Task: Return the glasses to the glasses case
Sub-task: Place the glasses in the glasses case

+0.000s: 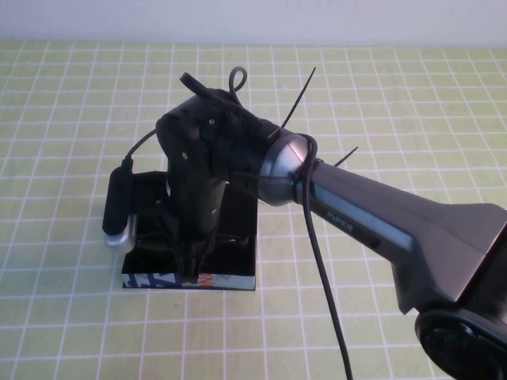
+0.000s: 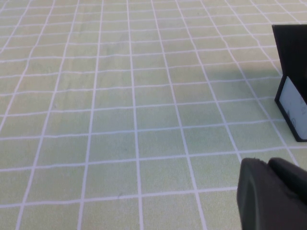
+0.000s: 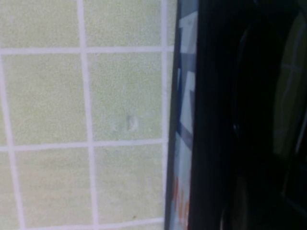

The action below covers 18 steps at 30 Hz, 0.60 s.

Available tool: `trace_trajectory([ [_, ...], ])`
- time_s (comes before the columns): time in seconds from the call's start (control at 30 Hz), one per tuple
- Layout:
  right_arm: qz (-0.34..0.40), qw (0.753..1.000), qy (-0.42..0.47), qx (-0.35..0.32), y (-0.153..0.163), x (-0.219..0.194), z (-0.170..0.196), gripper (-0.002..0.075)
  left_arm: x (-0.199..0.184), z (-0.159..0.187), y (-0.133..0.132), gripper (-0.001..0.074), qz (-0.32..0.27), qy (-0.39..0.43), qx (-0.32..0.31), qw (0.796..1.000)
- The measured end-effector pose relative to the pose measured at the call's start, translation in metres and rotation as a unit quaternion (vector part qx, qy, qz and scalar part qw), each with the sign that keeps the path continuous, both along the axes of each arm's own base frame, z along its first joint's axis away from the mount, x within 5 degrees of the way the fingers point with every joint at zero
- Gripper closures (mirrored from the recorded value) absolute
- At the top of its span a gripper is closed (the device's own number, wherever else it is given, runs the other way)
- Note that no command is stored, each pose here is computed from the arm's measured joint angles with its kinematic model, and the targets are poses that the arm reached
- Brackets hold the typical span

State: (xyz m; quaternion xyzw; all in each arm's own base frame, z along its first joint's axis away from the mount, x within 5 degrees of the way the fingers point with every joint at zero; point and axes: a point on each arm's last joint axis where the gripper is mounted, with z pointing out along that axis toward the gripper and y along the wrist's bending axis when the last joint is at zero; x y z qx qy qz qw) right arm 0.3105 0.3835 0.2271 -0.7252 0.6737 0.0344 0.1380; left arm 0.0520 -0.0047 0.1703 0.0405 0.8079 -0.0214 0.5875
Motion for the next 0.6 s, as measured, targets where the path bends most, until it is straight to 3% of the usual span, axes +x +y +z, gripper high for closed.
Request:
trace_trajectory([
  [0.6, -0.008, 1.0, 0.017, -0.012, 0.0, 0.0, -0.014, 0.0668, 0.0, 0.0, 0.0, 0.0737, 0.0, 0.0, 0.0, 1.0],
])
